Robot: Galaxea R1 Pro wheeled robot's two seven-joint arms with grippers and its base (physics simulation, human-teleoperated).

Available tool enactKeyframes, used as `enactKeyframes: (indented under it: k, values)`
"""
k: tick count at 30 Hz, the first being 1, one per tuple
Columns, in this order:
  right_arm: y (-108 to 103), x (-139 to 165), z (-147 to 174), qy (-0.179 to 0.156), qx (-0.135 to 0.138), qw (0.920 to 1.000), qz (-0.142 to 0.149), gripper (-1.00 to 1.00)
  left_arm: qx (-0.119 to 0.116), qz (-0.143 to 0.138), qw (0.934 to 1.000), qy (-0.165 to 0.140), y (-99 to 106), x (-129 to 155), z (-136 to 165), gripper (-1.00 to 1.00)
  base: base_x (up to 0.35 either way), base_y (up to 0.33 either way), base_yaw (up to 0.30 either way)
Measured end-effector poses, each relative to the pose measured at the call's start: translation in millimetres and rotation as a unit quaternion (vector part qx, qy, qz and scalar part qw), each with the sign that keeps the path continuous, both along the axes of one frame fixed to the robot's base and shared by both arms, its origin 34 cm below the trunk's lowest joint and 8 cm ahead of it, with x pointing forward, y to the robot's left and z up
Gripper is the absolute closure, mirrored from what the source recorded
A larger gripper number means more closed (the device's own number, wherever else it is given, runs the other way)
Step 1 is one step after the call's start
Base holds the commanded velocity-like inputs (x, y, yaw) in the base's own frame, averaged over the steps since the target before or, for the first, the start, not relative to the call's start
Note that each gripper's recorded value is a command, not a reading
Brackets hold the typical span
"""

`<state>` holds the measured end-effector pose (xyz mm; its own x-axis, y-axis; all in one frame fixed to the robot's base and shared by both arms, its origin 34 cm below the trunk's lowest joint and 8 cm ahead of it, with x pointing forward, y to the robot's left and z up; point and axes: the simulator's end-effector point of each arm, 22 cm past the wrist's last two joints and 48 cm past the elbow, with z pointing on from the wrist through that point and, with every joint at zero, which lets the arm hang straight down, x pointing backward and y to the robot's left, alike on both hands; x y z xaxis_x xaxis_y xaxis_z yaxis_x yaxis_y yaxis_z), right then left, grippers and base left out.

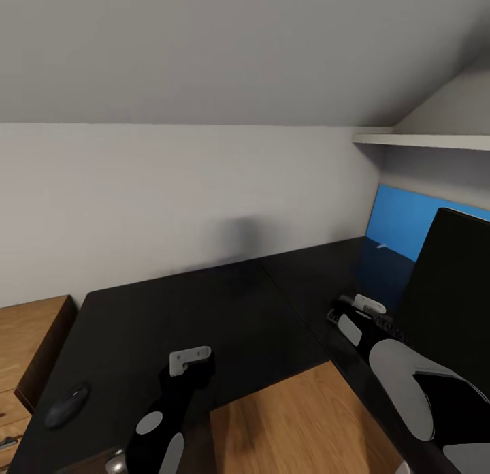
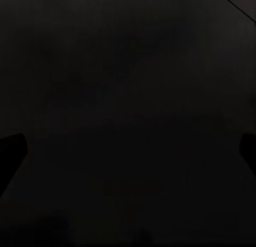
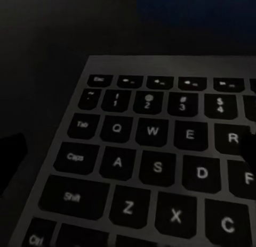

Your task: In the bedroom, organize the workspace by keeping the computer under the desk, ensuring the monitor is on the desk, placing the keyboard on the desk next to the monitor, placing the mouse on the desk next to the keyboard, moving the folder from the swivel chair onto the desk next to the mouse, stacking the notebook on top of the folder with the pen on top of the notebook, and positioning the swivel chair next to the desk.

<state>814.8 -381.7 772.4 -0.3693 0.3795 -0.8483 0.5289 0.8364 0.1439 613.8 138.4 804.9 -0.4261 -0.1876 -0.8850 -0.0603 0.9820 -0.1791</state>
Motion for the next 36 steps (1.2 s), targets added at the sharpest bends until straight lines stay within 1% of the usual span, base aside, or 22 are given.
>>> enactKeyframes:
  k: [10, 13, 20, 36]
  values:
    - [-0.3, -1.8, -18.3, 0.000, 0.000, 1.0000, 0.000, -1.00, 0.001, 0.001, 1.0000, 0.000, 1.3, -1.6, -18.5, -1.00, 0.000, 0.000, 0.000]
    - [0.0, -0.4, -20.2, 0.000, -0.013, 0.9999, 0.007, -1.00, 0.001, 0.002, 1.0000, 0.000, 2.2, -2.2, -24.0, -1.00, 0.000, 0.000, 0.000]
    - [-0.9, 5.4, -19.6, -0.018, -0.012, 0.9998, 0.006, -1.00, 0.001, 0.003, 1.0000, 0.000, 3.0, -3.6, -37.4, -1.00, 0.000, 0.000, 0.000]
    - [1.4, 5.7, -19.8, -0.018, -0.013, 0.9997, 0.007, -1.00, 0.002, 0.004, 1.0000, -0.001, 4.3, -3.4, -37.4, -1.00, 0.000, 0.000, 0.001]
